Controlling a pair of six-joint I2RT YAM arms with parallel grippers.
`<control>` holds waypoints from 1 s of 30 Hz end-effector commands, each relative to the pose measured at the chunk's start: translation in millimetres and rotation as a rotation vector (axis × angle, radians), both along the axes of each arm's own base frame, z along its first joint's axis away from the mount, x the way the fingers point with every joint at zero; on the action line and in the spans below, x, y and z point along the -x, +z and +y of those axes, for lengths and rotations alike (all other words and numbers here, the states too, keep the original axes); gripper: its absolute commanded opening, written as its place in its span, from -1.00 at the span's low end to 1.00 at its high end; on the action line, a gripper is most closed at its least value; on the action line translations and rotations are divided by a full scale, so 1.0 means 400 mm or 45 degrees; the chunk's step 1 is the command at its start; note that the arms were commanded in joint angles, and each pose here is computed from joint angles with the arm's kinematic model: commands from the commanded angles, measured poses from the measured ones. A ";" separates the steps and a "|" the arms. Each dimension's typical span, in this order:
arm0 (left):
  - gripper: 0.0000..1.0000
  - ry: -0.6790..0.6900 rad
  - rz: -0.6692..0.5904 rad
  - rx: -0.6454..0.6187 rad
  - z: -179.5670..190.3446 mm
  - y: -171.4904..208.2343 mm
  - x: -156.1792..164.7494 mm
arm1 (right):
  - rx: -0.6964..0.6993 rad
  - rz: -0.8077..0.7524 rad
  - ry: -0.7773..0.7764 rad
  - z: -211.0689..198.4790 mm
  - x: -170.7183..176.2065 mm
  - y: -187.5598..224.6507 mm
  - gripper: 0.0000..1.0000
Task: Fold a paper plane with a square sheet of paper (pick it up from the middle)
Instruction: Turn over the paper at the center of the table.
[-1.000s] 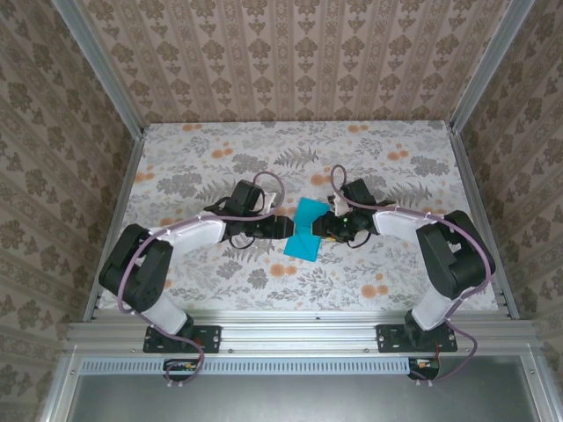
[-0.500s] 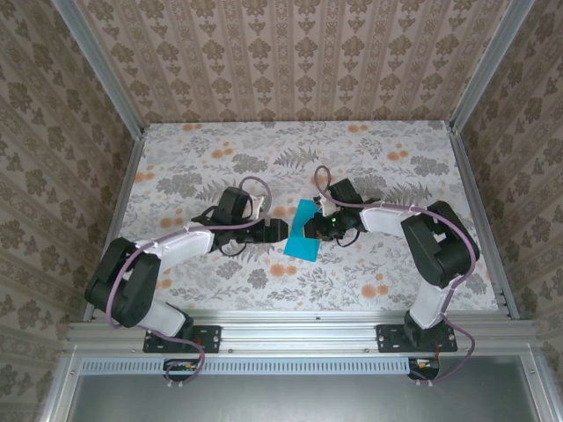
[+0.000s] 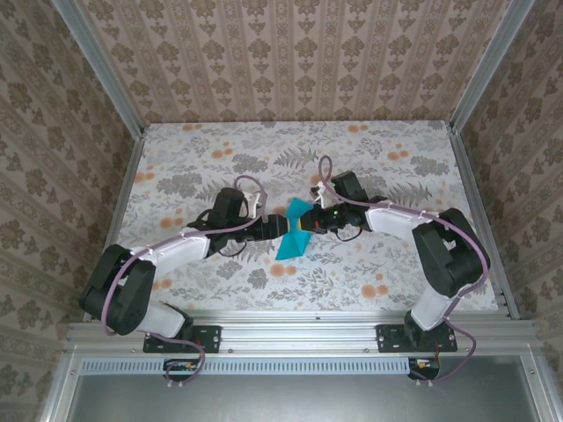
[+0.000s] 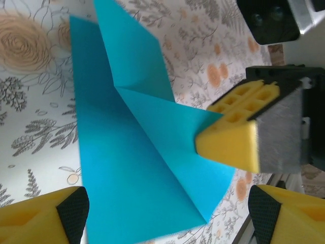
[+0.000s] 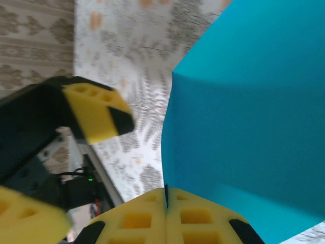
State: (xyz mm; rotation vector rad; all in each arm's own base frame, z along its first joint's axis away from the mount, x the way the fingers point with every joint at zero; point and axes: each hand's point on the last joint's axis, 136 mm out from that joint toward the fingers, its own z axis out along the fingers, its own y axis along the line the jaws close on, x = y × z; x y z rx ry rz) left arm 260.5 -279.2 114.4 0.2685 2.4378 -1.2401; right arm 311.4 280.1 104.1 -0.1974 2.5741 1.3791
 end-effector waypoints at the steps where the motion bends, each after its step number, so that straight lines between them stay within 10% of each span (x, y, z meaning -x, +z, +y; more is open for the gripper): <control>1: 0.68 0.021 -0.039 0.118 -0.013 0.059 -0.012 | -0.157 -0.042 0.040 0.022 0.002 0.094 -0.88; 30: 0.25 0.173 -0.004 0.493 -0.030 0.193 -0.078 | -0.413 -0.075 0.052 0.049 0.006 0.209 -0.89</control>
